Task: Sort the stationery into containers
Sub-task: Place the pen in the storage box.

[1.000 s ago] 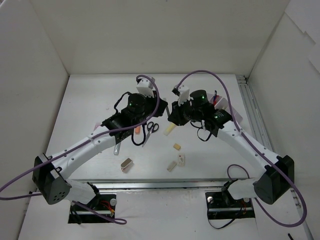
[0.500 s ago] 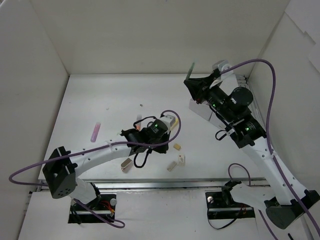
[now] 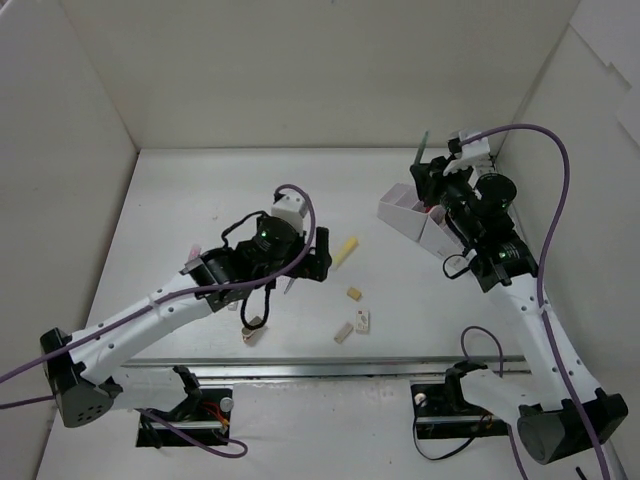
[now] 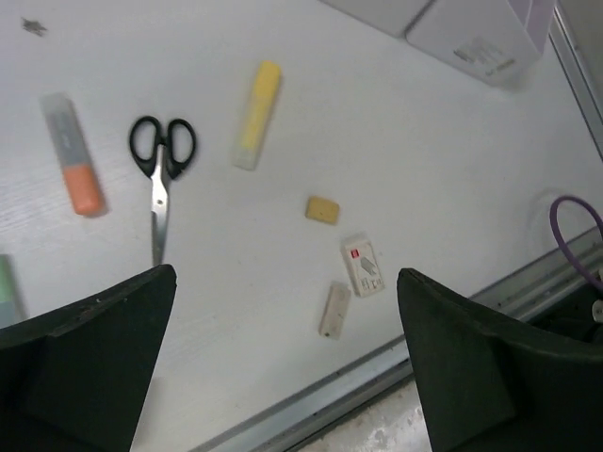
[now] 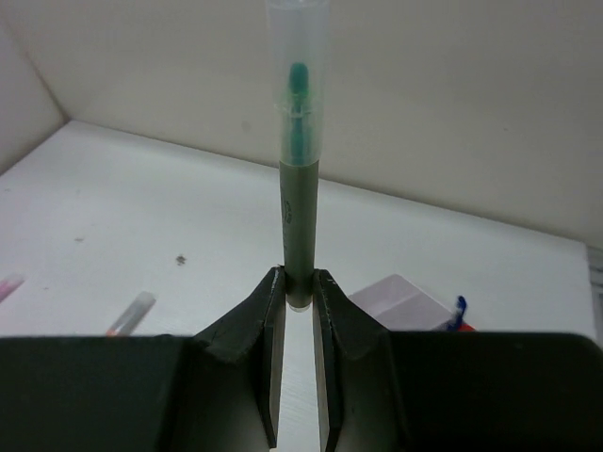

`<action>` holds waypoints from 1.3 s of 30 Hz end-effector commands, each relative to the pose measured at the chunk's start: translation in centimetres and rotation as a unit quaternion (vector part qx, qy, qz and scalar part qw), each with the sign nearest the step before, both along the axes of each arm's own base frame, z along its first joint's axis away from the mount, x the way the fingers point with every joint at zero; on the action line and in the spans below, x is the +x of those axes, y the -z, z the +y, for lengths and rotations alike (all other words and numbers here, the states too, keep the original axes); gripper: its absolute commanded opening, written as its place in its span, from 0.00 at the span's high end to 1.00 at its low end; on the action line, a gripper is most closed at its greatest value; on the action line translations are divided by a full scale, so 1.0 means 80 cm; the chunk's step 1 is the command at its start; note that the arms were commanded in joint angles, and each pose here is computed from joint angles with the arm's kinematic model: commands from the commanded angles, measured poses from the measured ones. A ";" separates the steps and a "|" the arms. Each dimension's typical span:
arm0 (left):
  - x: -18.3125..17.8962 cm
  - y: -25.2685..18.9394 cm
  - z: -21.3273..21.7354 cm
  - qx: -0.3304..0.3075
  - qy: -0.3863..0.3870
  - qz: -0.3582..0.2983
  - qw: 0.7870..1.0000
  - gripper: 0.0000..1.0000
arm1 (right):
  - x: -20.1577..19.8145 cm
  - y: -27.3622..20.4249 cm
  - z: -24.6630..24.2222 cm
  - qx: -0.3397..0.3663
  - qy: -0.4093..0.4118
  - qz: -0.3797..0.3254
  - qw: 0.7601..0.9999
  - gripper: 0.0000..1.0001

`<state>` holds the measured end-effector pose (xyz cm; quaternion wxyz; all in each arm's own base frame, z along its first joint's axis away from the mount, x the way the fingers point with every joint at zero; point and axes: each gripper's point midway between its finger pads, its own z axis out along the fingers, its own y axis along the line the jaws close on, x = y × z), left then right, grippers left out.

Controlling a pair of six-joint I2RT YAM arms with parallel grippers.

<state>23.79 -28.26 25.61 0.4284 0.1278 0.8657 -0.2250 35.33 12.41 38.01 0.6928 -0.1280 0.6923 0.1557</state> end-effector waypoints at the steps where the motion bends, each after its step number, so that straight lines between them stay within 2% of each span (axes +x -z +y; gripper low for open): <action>1: 0.026 -0.043 0.043 -0.021 -0.064 -0.048 0.997 0.00 | 0.035 0.022 -0.044 -0.010 0.066 0.001 0.998 1.00; 10: 0.059 -0.016 0.141 -0.038 -0.166 -0.054 0.984 0.01 | 0.099 0.139 -0.143 0.026 0.152 0.109 0.982 1.00; 16: 0.060 0.009 0.176 -0.040 -0.198 -0.050 0.978 0.01 | 0.119 0.188 -0.177 0.000 0.170 0.147 0.974 1.00; 21: 0.066 0.016 0.183 -0.043 -0.201 -0.047 0.978 0.01 | 0.128 0.219 -0.173 -0.010 0.154 0.170 0.973 1.00; 33: 0.064 0.024 0.193 -0.043 -0.219 -0.046 0.974 0.00 | 0.130 0.271 -0.191 -0.037 0.185 0.205 0.961 0.99; 38: 0.062 0.025 0.194 -0.047 -0.220 -0.047 0.973 0.01 | 0.125 0.290 -0.195 -0.033 0.197 0.217 0.956 0.96; 39: 0.061 0.025 0.195 -0.048 -0.221 -0.048 0.973 0.01 | 0.124 0.292 -0.196 -0.030 0.200 0.219 0.955 0.91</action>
